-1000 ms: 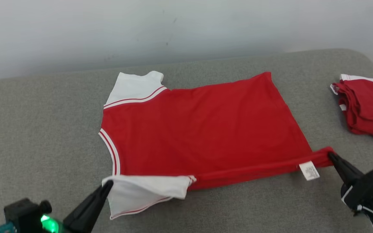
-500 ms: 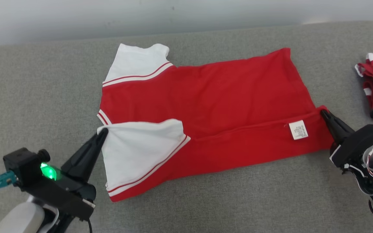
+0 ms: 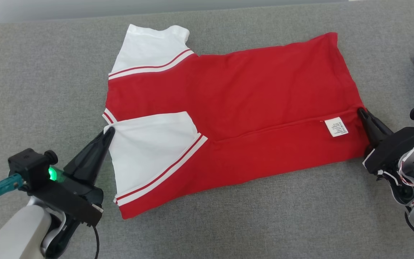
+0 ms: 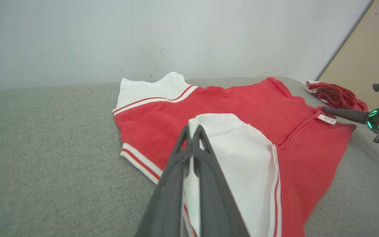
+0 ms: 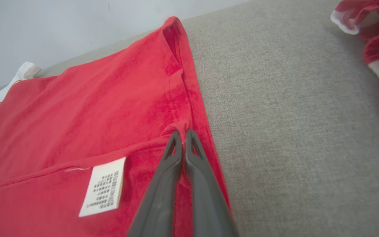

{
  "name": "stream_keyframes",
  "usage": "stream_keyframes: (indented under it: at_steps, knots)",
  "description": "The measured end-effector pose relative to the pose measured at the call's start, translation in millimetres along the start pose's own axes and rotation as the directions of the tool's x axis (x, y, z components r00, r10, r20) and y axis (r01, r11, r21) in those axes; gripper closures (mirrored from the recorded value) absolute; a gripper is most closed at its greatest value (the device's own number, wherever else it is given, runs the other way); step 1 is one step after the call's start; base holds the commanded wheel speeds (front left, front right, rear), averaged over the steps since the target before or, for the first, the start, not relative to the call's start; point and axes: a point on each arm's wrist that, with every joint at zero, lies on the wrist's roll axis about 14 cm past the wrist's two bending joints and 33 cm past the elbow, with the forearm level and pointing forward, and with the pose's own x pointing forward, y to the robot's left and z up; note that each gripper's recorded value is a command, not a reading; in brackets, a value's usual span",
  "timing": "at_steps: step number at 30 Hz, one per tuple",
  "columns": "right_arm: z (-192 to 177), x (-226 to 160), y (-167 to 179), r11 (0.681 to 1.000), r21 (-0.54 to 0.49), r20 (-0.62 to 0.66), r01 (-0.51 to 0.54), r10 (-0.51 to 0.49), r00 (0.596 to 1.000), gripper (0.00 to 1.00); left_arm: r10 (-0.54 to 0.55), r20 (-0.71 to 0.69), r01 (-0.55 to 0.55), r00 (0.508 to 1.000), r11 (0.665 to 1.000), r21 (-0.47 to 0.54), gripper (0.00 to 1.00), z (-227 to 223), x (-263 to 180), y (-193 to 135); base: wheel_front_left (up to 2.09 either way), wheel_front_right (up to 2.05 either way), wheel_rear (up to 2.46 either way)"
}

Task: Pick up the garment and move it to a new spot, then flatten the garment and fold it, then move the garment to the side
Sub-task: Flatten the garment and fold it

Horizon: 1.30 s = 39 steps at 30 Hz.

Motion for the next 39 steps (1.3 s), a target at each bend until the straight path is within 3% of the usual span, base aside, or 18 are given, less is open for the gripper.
stream_keyframes:
  at_steps: [1, 2, 3, 11, 15, 22, 28, 39]
  knots:
    - [0.2, 0.9, -0.3, 1.000, 0.004, 0.006, 0.002, -0.002, 1.000, 0.00, 0.001, 0.000, -0.001, 1.000, 1.000, 0.006, 0.54, -1.5, 1.1, 0.8, 0.00, 0.00, 0.00]
    - [2.5, 1.9, -0.1, 1.000, 0.007, 0.019, 0.003, -0.003, 1.000, 0.00, 0.002, -0.004, -0.002, 1.000, 1.000, 0.009, 0.37, -3.2, 2.4, 1.2, 0.00, 0.00, 0.00]
    - [4.8, 2.2, 0.3, 1.000, 0.005, 0.032, 0.003, -0.003, 0.999, 0.00, 0.001, -0.003, -0.001, 1.000, 1.000, 0.009, 0.00, -3.7, 3.6, 1.2, 0.00, 0.00, 0.00]
    - [30.7, -8.4, 1.8, 1.000, -0.003, 0.157, 0.006, -0.006, 0.988, 0.00, 0.087, 0.019, -0.086, 0.996, 0.996, -0.013, 0.00, -0.8, -4.3, 8.8, 0.00, 0.00, 0.00]
    - [54.3, -23.0, 0.0, 1.000, 0.001, 0.254, 0.021, -0.020, 0.967, 0.00, 0.148, -0.016, -0.149, 0.989, 0.978, -0.146, 0.00, -16.3, -23.7, -1.7, 0.00, 0.00, 0.00]
    - [42.1, -54.1, -0.1, 0.997, 0.064, 0.310, 0.052, -0.069, 0.948, 0.00, 0.203, -0.172, -0.252, 0.964, 0.904, -0.344, 0.00, -51.8, -62.7, -27.1, 0.00, 0.00, 0.00]
    - [38.2, -68.6, 4.5, 0.995, 0.082, 0.335, 0.056, -0.080, 0.939, 0.00, 0.238, -0.247, -0.322, 0.939, 0.861, -0.394, 0.00, -64.1, -76.2, -31.6, 0.00, 0.00, 0.00]
    - [29.3, -74.1, 3.4, 0.994, 0.085, 0.326, 0.064, -0.088, 0.941, 0.00, 0.257, -0.377, -0.397, 0.890, 0.843, -0.362, 0.00, -95.3, -72.4, -29.9, 0.00, 0.00, 0.00]
